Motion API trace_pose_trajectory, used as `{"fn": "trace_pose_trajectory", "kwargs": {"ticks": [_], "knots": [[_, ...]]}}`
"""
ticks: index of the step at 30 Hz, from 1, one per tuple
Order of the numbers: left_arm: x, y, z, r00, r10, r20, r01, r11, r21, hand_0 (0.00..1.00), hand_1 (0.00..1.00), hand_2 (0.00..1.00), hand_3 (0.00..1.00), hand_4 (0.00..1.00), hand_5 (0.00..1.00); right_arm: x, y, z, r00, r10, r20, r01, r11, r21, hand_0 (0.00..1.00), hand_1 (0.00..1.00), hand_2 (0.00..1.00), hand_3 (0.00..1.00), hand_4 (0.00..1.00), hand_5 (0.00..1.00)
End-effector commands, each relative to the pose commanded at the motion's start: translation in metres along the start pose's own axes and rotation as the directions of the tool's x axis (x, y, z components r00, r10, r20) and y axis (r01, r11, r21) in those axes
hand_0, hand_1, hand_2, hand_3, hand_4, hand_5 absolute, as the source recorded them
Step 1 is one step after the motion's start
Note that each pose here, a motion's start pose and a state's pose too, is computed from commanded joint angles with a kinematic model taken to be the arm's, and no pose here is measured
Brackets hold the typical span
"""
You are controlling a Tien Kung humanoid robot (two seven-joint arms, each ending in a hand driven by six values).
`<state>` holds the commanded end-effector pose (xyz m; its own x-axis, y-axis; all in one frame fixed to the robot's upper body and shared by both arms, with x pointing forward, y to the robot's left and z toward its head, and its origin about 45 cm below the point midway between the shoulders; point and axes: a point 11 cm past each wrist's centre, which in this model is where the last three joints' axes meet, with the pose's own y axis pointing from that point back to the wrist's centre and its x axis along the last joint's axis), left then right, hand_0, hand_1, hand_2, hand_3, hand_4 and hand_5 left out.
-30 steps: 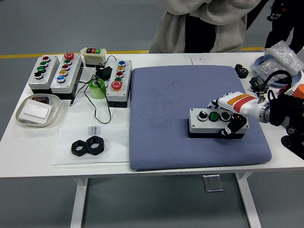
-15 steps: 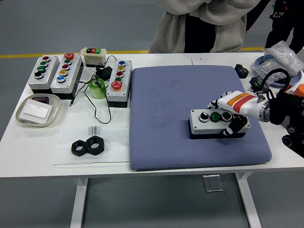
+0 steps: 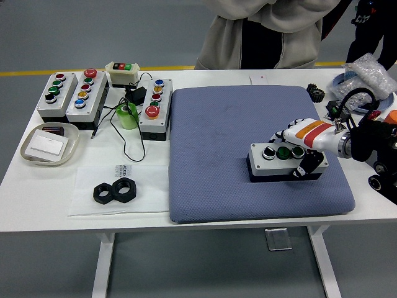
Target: Pick up the button,place it on the desk,press the button,press the button
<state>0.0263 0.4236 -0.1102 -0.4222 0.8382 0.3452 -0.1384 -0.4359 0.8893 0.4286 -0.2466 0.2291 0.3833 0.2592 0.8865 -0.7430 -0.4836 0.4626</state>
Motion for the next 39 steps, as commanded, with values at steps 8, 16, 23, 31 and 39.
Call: {"fn": "trace_pose_trajectory", "kwargs": {"ticks": [8, 16, 23, 31, 39], "knots": [[0.0, 0.0, 0.001, 1.0, 0.0, -0.002, 0.0, 1.0, -0.003, 0.718, 0.833, 0.897, 0.824, 0.644, 0.998, -0.001, 0.001, 0.002, 0.999, -0.025, 0.023, 0.025, 1.0, -0.007, 0.984, 0.836, 0.931, 0.998, 0.925, 0.02], [-0.001, 0.0, 0.001, 1.0, 0.0, -0.003, 0.0, 1.0, -0.001, 0.715, 0.833, 0.896, 0.824, 0.644, 0.998, 0.003, 0.003, -0.002, 0.997, -0.016, 0.078, 0.016, 1.0, 0.01, 0.998, 0.899, 0.995, 0.998, 0.932, 0.013], [0.0, 0.0, 0.002, 1.0, 0.0, -0.005, 0.0, 1.0, -0.003, 0.715, 0.833, 0.897, 0.824, 0.645, 0.998, 0.015, 0.008, -0.001, 0.992, 0.041, 0.121, -0.043, 0.999, 0.015, 0.998, 0.939, 0.998, 0.998, 0.969, 0.071], [0.0, 0.0, 0.001, 1.0, 0.001, -0.006, -0.001, 1.0, -0.002, 0.712, 0.833, 0.897, 0.824, 0.645, 0.998, 0.024, 0.023, 0.002, 0.982, 0.052, 0.182, -0.053, 0.999, 0.002, 0.998, 0.952, 0.998, 0.998, 0.975, 0.091], [0.001, 0.0, 0.0, 1.0, 0.003, -0.01, -0.003, 1.0, -0.003, 0.708, 0.833, 0.897, 0.824, 0.645, 0.998, 0.05, 0.057, 0.018, 0.895, 0.282, 0.346, -0.262, 0.959, -0.105, 0.998, 0.95, 0.998, 0.998, 0.976, 0.108]]}}
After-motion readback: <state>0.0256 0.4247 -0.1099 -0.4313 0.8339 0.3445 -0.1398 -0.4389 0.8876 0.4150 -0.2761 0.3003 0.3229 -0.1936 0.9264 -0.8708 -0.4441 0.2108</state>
